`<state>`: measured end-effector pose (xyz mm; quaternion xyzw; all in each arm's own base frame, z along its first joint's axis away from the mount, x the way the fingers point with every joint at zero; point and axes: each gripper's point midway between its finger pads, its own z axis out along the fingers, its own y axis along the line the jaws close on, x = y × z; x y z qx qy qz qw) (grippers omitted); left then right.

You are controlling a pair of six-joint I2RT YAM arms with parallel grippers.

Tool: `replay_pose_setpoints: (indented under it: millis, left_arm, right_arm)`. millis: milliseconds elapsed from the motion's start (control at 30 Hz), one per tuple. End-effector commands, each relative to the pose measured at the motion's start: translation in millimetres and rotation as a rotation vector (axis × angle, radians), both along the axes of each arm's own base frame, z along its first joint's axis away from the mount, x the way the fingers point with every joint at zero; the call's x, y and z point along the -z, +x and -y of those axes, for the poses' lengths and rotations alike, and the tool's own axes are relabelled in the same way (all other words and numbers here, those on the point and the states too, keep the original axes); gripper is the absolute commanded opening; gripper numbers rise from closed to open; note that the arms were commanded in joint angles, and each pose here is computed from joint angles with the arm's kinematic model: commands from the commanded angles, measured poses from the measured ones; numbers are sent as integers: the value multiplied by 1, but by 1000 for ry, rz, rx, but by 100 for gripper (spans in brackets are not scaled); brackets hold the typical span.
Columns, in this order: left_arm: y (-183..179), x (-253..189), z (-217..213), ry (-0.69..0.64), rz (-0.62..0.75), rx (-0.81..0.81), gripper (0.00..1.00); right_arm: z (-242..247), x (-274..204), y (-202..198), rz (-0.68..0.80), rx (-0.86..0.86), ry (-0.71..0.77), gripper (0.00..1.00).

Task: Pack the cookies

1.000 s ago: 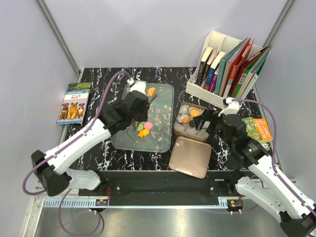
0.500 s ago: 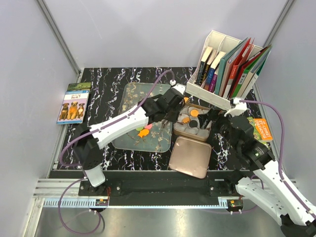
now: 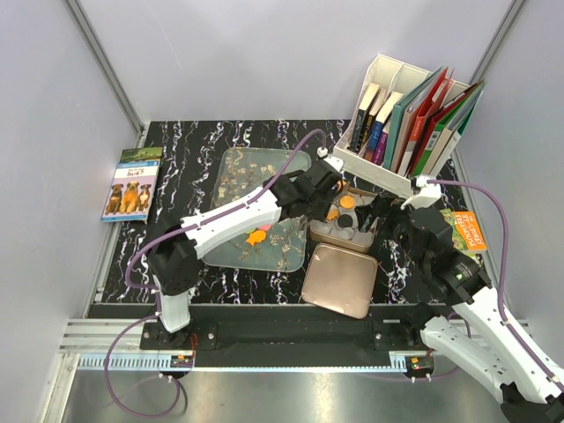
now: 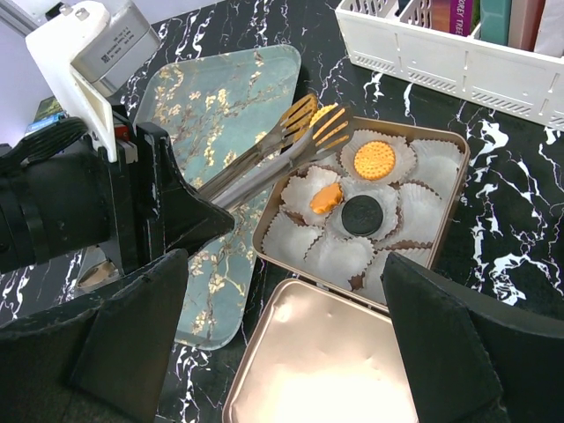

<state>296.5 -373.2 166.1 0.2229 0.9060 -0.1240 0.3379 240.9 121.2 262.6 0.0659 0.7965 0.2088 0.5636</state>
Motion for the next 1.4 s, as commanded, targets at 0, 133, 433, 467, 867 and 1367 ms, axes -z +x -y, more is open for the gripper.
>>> replay_pose_setpoints:
  millis: [0, 133, 433, 467, 867, 1367]
  left_arm:
    - [2, -29, 22, -97, 46, 48, 25]
    - [-7, -32, 37, -118, 50, 96, 25]
    - [-23, -23, 64, -138, 16, 166, 25]
    - [-24, -21, 67, -136, 12, 172, 25]
    - [-21, -16, 84, -160, 2, 202, 26]
    - [-8, -6, 87, -123, 29, 188, 28]
  right_arm:
    - [3, -12, 2, 35, 19, 3, 100]
    - [3, -10, 3, 30, 20, 3, 100]
    - [5, -12, 0, 36, 21, 6, 100]
    - [5, -11, 1, 34, 22, 3, 100]
    - [6, -11, 0, 32, 22, -6, 100]
    - [10, -10, -2, 28, 34, -16, 100]
